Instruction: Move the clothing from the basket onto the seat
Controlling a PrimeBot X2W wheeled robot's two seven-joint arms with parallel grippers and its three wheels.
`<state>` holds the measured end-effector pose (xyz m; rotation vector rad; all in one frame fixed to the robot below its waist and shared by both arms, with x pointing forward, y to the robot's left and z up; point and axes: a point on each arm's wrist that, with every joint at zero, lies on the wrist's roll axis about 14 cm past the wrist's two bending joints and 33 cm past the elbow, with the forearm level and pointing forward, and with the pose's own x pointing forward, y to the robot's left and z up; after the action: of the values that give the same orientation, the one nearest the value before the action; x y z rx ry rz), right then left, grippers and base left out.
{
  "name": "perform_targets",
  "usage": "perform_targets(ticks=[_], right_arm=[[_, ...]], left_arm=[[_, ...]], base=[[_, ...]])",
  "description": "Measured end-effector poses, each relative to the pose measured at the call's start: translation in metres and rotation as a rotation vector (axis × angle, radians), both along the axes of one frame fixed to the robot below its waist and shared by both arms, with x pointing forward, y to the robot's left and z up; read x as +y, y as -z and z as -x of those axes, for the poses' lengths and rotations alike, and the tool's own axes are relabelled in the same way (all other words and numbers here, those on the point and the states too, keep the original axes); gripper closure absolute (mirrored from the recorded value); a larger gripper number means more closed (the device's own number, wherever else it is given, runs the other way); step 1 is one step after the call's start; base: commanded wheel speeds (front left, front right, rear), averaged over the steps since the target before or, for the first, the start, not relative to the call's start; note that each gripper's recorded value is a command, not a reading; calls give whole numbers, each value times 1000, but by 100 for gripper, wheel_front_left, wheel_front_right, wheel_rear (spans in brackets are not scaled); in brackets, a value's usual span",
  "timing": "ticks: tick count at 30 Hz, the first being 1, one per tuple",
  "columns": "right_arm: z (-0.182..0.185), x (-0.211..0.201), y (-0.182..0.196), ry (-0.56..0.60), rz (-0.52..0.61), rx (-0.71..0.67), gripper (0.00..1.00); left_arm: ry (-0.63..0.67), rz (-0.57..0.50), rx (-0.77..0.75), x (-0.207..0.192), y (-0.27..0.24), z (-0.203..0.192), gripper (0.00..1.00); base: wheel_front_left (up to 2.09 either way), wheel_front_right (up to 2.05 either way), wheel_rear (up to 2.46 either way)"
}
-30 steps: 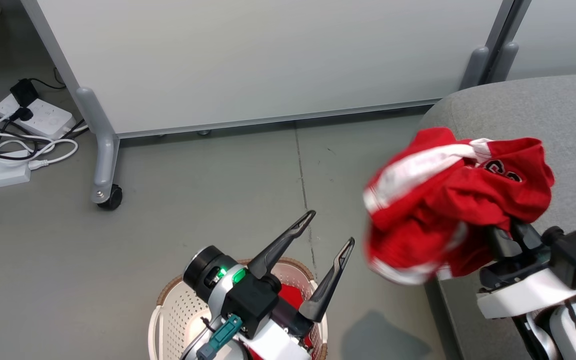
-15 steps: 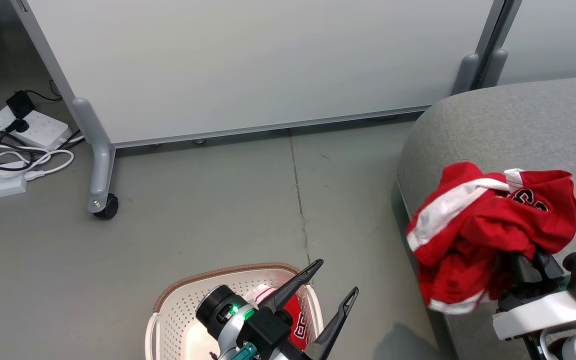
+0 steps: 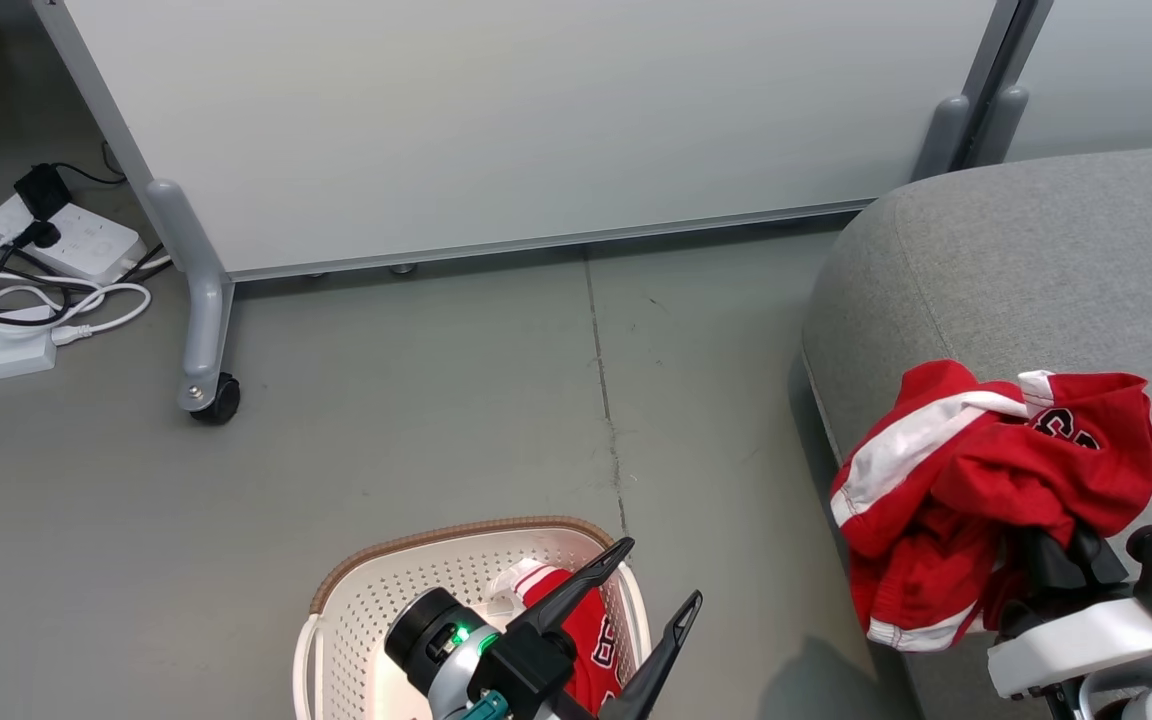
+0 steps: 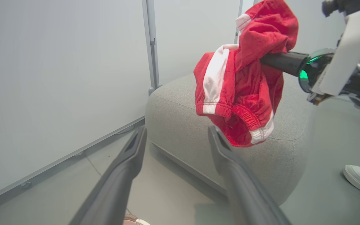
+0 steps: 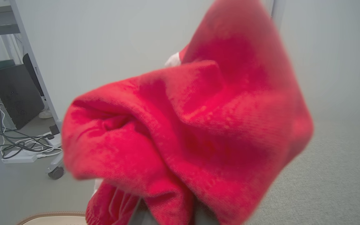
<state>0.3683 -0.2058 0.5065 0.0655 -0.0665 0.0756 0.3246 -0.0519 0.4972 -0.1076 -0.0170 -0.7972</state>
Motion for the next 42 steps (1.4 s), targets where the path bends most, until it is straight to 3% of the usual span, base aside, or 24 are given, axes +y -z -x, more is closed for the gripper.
perform_targets(ticks=[18,42], right_arm=[[5,-10,-1,29,-2,-2,100],[77,-100,-3,362,-5,5,100]], left_arm=[[23,0,7,-7,2,0,0],[318,6,-8,-88,3,18,0]], base=[[0,0,0],[0,0,0]])
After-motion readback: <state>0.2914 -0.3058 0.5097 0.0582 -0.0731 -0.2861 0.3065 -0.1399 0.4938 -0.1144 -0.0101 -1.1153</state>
